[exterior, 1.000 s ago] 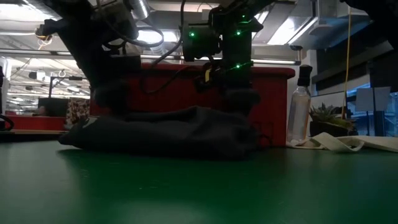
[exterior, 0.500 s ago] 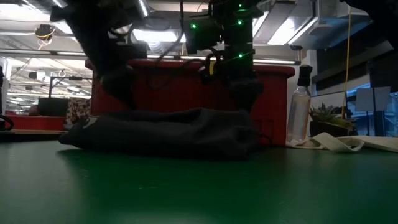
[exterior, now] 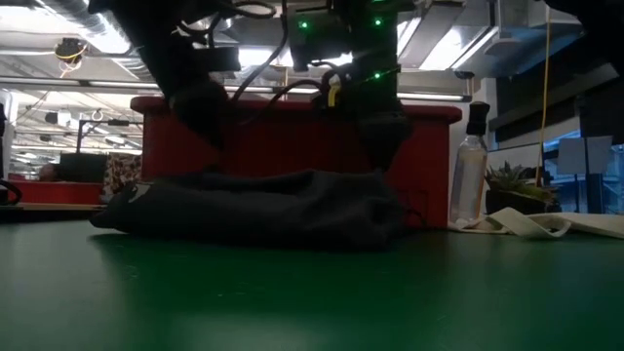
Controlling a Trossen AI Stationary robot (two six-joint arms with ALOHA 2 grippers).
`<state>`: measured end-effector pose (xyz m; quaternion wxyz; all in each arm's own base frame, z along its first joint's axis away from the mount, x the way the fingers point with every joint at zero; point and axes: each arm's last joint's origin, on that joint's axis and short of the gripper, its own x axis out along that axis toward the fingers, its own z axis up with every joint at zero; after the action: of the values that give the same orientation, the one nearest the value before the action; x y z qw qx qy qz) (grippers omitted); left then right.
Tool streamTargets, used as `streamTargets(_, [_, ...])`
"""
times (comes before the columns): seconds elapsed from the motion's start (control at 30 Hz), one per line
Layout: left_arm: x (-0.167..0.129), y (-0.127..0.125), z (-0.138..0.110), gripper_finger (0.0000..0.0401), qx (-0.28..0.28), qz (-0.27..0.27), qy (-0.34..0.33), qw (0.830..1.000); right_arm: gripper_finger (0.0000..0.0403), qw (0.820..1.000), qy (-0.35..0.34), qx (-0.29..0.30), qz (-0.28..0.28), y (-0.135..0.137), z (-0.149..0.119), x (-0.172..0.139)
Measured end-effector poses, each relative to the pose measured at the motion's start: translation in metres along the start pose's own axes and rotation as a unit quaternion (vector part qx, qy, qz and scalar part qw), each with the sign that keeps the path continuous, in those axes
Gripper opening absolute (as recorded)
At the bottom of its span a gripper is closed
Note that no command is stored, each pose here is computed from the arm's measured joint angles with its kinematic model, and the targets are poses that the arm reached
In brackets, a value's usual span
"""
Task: Fold Laundry from Bin
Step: Fold the black shorts from the red laundry bin
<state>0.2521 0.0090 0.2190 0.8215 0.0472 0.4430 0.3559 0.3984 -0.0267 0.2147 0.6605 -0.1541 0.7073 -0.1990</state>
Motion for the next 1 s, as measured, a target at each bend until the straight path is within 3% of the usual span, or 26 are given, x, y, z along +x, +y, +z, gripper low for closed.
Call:
streamTargets(0.2, [-0.015,-0.006,0.008,0.0153,0.012,-0.034,0.000,0.999,0.0250,1.000,0.002,-0.023,-0.015,0.010,-0.005,-0.011])
streamTargets(0.47, [-0.037,-0.029,0.002,0.0153,0.050,-0.158,0.015,0.986,0.0250,0.998,-0.020,-0.060,-0.016,0.030,-0.018,-0.040])
streamTargets(0.63, [-0.051,-0.043,-0.006,0.0153,0.069,-0.221,0.025,0.972,0.0250,0.995,-0.071,-0.074,0.004,0.031,-0.031,-0.070])
streamTargets(0.83, [-0.064,-0.060,-0.017,0.0153,0.046,-0.252,0.009,0.966,0.0250,0.970,-0.196,-0.110,0.090,0.033,-0.039,-0.098])
streamTargets(1.0, [-0.062,-0.078,-0.030,0.0153,0.017,-0.280,-0.056,0.958,0.0250,0.944,-0.274,-0.127,0.131,0.036,-0.034,-0.086])
